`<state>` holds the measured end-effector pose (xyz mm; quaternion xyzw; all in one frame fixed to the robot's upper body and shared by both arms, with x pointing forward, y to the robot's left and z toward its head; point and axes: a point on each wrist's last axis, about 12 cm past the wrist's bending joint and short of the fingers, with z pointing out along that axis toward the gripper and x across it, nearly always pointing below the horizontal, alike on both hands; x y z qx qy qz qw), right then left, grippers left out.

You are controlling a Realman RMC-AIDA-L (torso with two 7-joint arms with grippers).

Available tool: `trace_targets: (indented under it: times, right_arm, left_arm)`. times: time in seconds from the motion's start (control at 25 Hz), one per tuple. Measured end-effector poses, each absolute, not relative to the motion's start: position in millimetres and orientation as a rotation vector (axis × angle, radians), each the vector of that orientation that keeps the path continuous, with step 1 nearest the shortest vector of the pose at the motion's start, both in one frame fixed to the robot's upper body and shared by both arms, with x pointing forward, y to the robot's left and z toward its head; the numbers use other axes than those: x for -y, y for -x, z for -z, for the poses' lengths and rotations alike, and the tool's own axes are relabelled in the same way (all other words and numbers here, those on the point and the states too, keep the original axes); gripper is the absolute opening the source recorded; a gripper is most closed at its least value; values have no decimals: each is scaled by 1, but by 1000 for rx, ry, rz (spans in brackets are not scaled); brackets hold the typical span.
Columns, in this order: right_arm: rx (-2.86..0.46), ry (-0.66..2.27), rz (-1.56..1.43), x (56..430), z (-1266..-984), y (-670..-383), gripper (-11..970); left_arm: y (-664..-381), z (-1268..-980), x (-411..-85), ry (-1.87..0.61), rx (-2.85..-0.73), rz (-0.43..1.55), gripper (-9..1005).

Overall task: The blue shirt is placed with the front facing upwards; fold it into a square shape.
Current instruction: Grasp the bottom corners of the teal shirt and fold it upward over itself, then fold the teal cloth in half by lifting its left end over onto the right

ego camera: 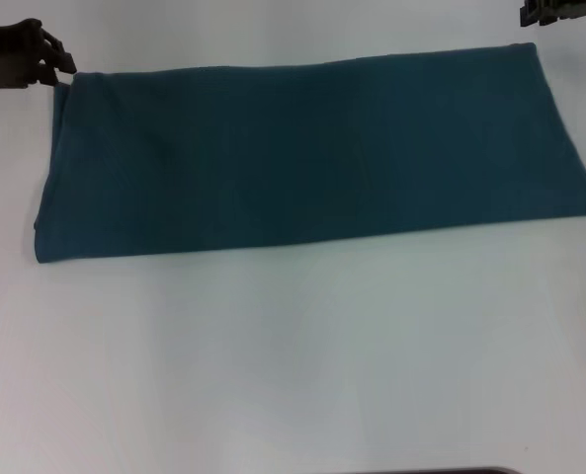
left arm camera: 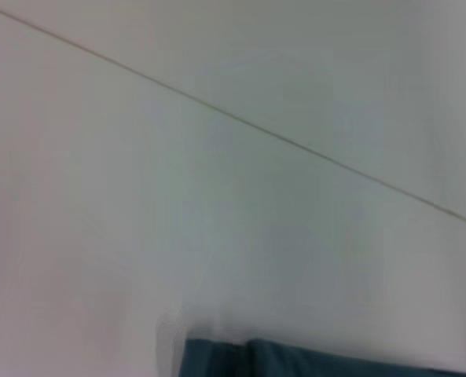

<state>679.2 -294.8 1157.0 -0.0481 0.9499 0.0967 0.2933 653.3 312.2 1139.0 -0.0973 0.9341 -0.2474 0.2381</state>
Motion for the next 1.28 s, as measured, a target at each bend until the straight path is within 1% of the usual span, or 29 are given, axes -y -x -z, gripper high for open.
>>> trace_targets:
  times: [0.04, 0.16, 0.2, 0.36, 0.4, 0.52, 0.8, 0.92, 1.08, 1.16, 1.28]
  right_arm:
    - [-2529, 131, -252, 295, -1158, -680, 146]
    - [-2524, 137, -242, 295, -1160, -681, 149]
    - [-2522, 136, -239, 296, -1161, -682, 150]
    - [-2525, 138, -237, 298, -1164, -683, 344]
    - [-2528, 138, -239, 298, -1164, -682, 392]
    - [-2536, 140, -258, 299, -1166, -682, 639]
    - [-2529, 137, -342, 304, -1168, -678, 768]
    - [-2496, 146, -464, 305, -1170, -674, 824]
    - [-2387, 197, -735, 310, -1178, -660, 895]
    - [-2301, 262, -872, 313, -1181, -647, 930]
    - [-2140, 356, -1045, 321, -1176, -617, 924]
  left_arm:
    - [-653, -1139, -313, 272, -2558, 678, 73]
    - [-654, -1140, -313, 279, -2554, 676, 274]
    - [-654, -1140, -314, 281, -2553, 675, 314]
    - [-654, -1141, -314, 285, -2551, 675, 475]
    - [-654, -1141, -314, 285, -2550, 676, 498]
    - [-654, -1141, -314, 286, -2547, 681, 568]
    - [-654, -1145, -314, 276, -2532, 680, 731]
    - [-653, -1145, -314, 275, -2532, 684, 732]
    - [-651, -1148, -314, 260, -2502, 728, 730]
    - [-645, -1150, -313, 228, -2447, 814, 729]
    - [-628, -1153, -317, 194, -2317, 990, 726]
